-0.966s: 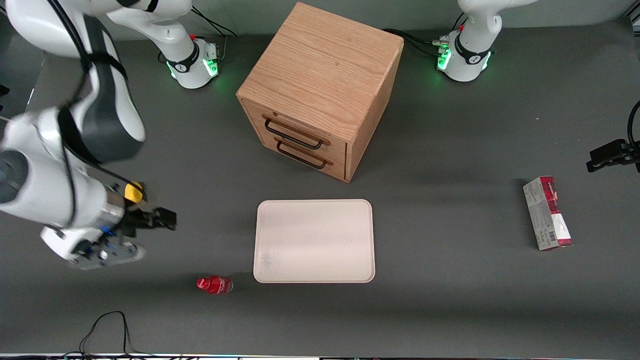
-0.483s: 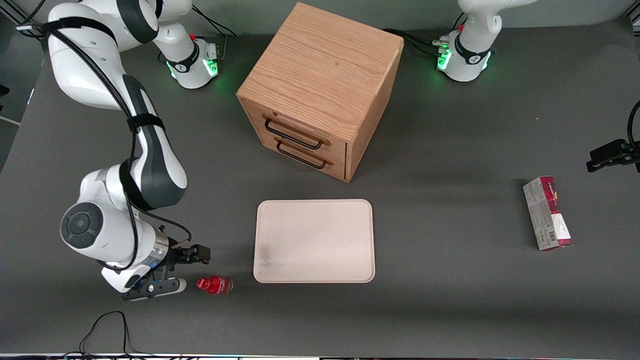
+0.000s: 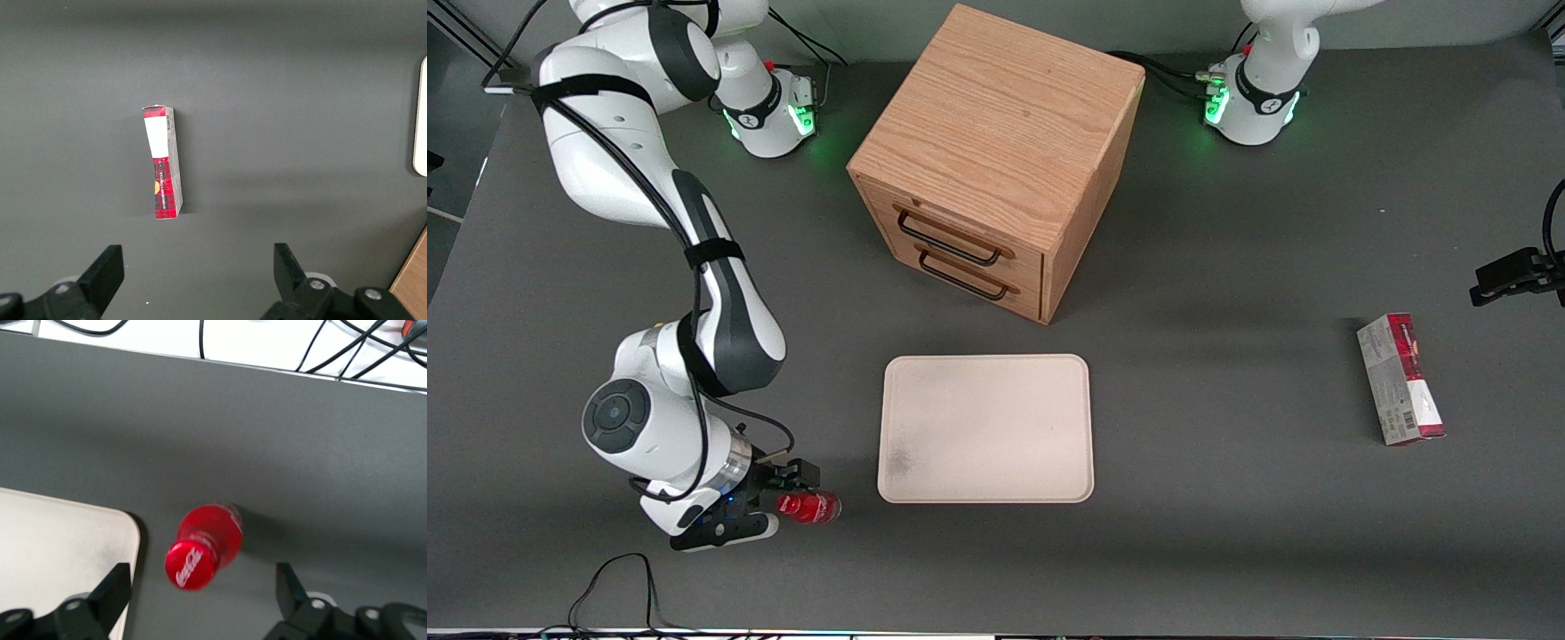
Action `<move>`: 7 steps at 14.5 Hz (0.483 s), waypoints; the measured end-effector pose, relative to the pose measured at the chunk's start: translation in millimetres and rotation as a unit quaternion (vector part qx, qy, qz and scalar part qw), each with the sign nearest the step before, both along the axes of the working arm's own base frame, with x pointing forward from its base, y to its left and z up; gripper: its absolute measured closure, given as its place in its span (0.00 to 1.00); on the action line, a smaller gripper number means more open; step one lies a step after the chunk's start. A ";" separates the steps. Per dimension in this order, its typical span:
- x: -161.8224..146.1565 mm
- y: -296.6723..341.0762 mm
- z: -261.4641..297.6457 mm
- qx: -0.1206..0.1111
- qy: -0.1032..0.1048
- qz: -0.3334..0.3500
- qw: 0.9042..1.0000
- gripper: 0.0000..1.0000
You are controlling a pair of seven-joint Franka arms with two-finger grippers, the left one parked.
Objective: Place coke bottle on tray
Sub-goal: 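Close the right gripper around the red bottle's body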
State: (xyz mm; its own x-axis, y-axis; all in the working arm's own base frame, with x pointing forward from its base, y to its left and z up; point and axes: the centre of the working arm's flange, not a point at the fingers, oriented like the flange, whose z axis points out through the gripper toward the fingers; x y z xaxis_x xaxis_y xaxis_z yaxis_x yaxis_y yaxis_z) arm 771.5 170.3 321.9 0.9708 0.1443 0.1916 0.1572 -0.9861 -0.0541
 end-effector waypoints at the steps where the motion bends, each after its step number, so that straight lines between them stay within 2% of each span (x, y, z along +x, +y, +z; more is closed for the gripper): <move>1: 0.5 0.1 -3.8 0.000 0.000 0.000 1.000 0.07; 2: 0.8 0.2 -5.6 0.000 0.000 0.000 1.000 0.12; 3: 1.1 0.5 -5.7 0.000 0.000 0.000 1.000 0.12; 6: 1.9 1.0 -4.5 0.001 -0.002 0.000 1.000 0.23; 7: 1.9 1.0 -4.6 0.001 -0.002 0.000 1.000 0.35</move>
State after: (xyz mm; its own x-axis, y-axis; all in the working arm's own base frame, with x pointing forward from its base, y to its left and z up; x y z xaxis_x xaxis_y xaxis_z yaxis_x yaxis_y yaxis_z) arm 773.5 171.3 317.3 0.9700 0.1444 0.1955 0.1579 -0.9859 -0.0552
